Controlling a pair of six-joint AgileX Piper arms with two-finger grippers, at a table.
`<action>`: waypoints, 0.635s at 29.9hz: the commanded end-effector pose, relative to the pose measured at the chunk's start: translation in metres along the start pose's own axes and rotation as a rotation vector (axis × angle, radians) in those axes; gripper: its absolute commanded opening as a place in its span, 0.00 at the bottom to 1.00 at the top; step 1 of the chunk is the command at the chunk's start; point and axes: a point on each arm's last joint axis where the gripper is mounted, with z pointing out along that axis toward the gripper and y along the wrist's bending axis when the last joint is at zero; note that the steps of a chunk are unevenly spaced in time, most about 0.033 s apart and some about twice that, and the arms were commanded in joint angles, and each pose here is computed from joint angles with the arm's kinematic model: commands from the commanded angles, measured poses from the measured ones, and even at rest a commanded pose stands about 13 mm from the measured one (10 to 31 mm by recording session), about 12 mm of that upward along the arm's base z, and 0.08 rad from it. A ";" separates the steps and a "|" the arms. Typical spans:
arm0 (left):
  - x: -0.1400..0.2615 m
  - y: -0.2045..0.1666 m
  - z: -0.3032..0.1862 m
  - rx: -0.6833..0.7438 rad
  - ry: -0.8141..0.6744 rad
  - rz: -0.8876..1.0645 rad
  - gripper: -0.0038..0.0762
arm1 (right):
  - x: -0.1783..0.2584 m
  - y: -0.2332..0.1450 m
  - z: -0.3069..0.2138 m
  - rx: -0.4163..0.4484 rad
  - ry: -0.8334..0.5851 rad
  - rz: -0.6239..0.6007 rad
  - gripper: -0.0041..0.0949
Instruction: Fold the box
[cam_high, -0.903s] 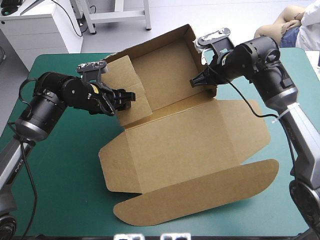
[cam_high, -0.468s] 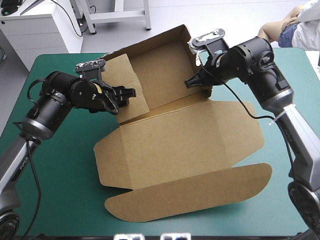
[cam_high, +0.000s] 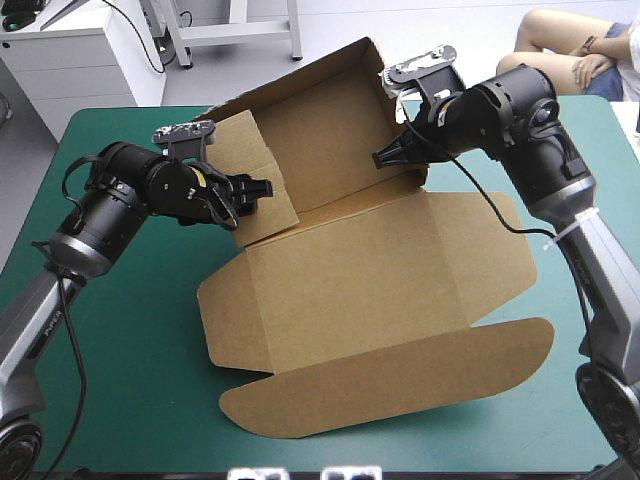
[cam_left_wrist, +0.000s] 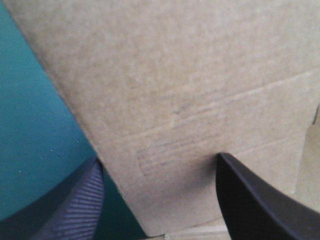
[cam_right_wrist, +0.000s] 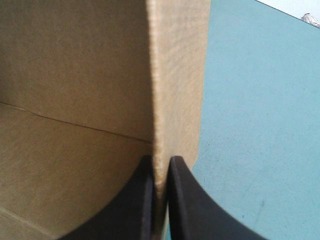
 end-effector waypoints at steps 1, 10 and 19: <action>-0.010 -0.005 -0.018 0.046 -0.123 0.010 0.61 | -0.009 0.005 -0.038 -0.060 -0.135 0.019 0.03; -0.016 -0.008 -0.020 0.086 -0.188 -0.004 0.61 | -0.010 0.009 -0.043 -0.114 -0.134 0.019 0.03; -0.018 -0.006 -0.020 0.062 -0.217 -0.050 0.59 | -0.009 0.009 -0.042 -0.114 -0.130 0.019 0.03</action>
